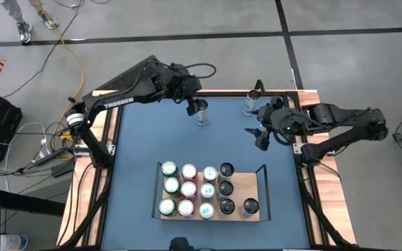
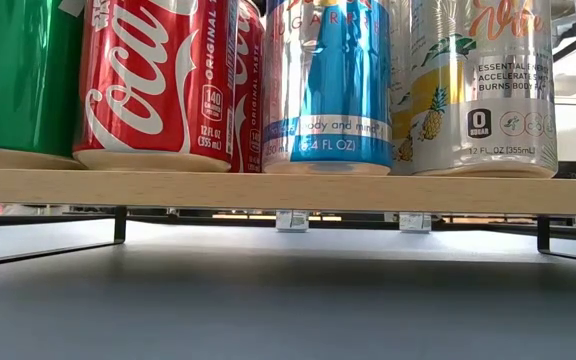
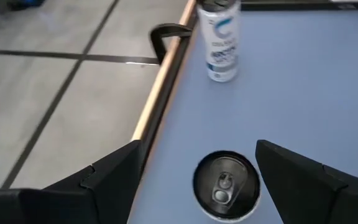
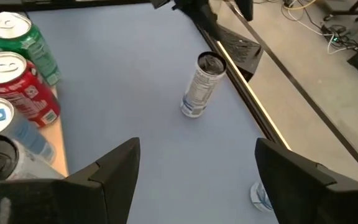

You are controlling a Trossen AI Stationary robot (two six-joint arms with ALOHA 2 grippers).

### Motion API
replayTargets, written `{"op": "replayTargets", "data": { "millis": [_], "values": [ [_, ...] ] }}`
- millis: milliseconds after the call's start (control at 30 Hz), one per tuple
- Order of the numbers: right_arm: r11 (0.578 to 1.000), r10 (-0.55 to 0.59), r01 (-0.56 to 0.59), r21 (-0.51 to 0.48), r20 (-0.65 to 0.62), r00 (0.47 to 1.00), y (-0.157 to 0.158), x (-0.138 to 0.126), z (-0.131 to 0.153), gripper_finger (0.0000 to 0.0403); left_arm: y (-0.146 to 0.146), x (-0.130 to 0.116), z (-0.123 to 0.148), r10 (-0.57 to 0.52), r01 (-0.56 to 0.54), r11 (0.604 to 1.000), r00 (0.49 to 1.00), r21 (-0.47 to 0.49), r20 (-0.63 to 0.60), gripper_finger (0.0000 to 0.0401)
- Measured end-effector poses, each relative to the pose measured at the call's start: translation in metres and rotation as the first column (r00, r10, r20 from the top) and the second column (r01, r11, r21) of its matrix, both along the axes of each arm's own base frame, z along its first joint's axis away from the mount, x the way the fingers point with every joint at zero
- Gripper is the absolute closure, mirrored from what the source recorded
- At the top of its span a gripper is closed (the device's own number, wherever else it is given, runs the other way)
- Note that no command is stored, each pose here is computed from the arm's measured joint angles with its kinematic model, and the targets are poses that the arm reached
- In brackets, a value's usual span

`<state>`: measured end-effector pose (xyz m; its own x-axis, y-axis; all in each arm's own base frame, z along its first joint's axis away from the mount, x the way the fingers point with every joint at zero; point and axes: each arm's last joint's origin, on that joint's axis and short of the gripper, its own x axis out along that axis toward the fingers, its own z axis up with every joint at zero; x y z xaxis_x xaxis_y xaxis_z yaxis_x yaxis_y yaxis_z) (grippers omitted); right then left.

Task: Place canned beverage on shelf
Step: Put the bottom white-blue soda can on the shelf aligned with the other white-blue soda can

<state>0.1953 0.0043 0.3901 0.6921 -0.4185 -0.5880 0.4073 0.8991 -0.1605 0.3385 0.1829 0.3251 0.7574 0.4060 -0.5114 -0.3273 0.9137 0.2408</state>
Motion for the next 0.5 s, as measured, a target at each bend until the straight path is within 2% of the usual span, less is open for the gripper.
{"op": "replayTargets", "data": {
  "millis": [367,500],
  "values": [
    [0.999,-0.047,0.047,0.001,-0.004,0.999,-0.01,0.0,0.0,0.0102,-0.003,0.007,-0.014,-0.128,0.133,0.99,0.987,0.043,-0.101,0.0081],
    [0.999,-0.054,0.054,0.001,-0.004,0.999,-0.011,0.0,0.0,0.0102,-0.002,0.009,-0.025,-0.12,0.123,0.992,0.982,0.008,-0.149,0.0072]
  ]
}}
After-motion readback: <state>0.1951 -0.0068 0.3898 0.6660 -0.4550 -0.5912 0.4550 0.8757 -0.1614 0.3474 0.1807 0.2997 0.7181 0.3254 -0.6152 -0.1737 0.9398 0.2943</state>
